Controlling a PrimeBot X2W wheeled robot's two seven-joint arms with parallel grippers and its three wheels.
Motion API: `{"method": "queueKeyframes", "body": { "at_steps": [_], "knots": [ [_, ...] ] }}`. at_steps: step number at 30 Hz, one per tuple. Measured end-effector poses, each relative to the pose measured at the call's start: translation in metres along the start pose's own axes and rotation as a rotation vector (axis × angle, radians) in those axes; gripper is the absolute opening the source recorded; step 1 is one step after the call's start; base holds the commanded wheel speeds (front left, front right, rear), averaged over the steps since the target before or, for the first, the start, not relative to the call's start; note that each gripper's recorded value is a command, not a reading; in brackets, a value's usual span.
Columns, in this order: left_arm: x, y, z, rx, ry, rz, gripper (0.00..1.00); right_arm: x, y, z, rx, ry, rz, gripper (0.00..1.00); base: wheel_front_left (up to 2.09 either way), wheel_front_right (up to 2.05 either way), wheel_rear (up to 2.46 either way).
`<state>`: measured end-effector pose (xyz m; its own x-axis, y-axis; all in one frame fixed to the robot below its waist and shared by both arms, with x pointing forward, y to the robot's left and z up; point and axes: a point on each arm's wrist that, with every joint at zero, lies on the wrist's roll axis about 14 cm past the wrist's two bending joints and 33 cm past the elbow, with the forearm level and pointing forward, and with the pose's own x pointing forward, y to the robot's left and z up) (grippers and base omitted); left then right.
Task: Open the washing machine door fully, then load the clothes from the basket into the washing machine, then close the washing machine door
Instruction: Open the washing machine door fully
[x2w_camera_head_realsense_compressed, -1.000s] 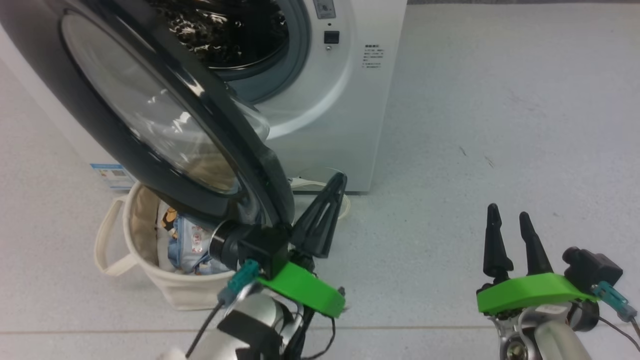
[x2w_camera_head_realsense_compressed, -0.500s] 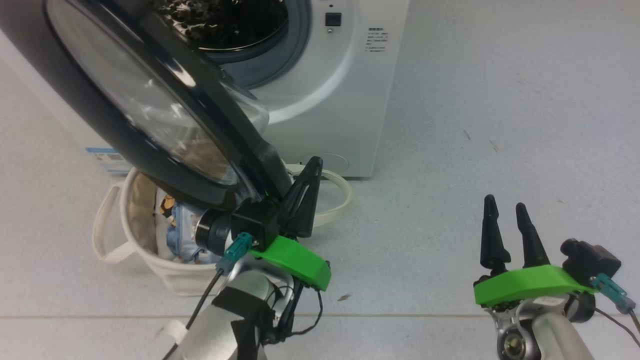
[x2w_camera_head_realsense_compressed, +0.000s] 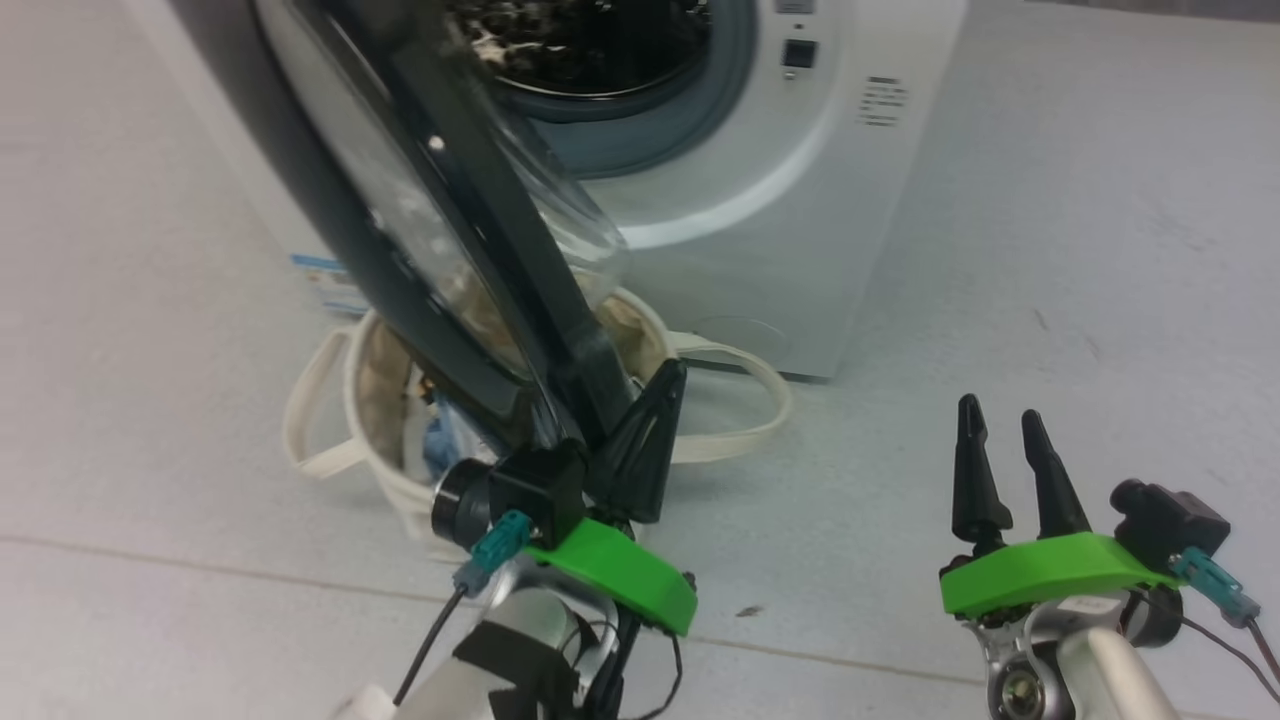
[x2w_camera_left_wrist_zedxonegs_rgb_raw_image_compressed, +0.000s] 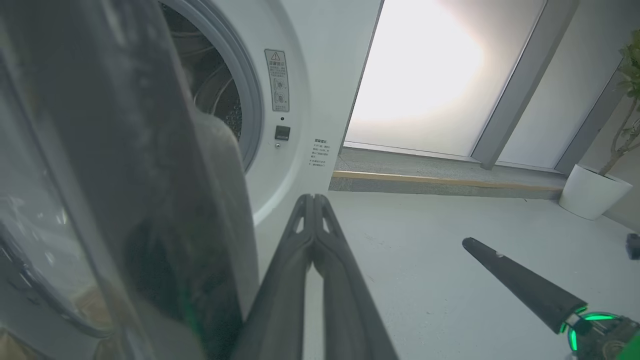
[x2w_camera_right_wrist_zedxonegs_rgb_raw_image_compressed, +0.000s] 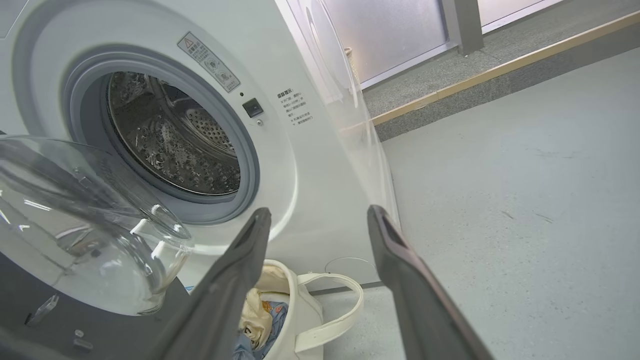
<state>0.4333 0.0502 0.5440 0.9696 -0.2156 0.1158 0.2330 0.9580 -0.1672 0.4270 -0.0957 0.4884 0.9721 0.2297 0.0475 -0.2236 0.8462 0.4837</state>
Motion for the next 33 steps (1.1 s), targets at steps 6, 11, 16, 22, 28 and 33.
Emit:
{"method": "queueKeyframes", "body": {
  "at_steps": [6, 11, 16, 22, 28, 33],
  "knots": [
    [-0.024, 0.025, -0.004, -0.004, 0.021, 0.082, 0.00, 0.014, 0.026, -0.021, 0.011, 0.056, 0.077, 1.00, 0.00, 0.00, 0.00],
    [-0.050, 0.061, -0.007, 0.024, 0.043, 0.196, 0.00, 0.025, 0.055, -0.040, 0.018, 0.102, 0.158, 1.00, 0.00, 0.00, 0.00],
    [-0.072, 0.085, 0.000, 0.033, 0.032, 0.284, 0.00, 0.033, 0.087, -0.059, 0.024, 0.152, 0.244, 1.00, 0.00, 0.00, 0.00],
    [-0.104, 0.120, 0.013, 0.038, 0.001, 0.429, 0.00, 0.034, 0.125, -0.079, 0.031, 0.206, 0.344, 1.00, 0.00, 0.00, 0.00],
    [-0.124, 0.152, 0.025, 0.041, -0.036, 0.557, 0.00, 0.033, 0.143, -0.093, 0.029, 0.246, 0.398, 1.00, 0.00, 0.00, 0.00],
    [-0.135, 0.177, 0.034, 0.059, -0.061, 0.643, 0.00, 0.036, 0.149, -0.094, 0.031, 0.247, 0.414, 1.00, 0.00, 0.00, 0.00]
  ]
}}
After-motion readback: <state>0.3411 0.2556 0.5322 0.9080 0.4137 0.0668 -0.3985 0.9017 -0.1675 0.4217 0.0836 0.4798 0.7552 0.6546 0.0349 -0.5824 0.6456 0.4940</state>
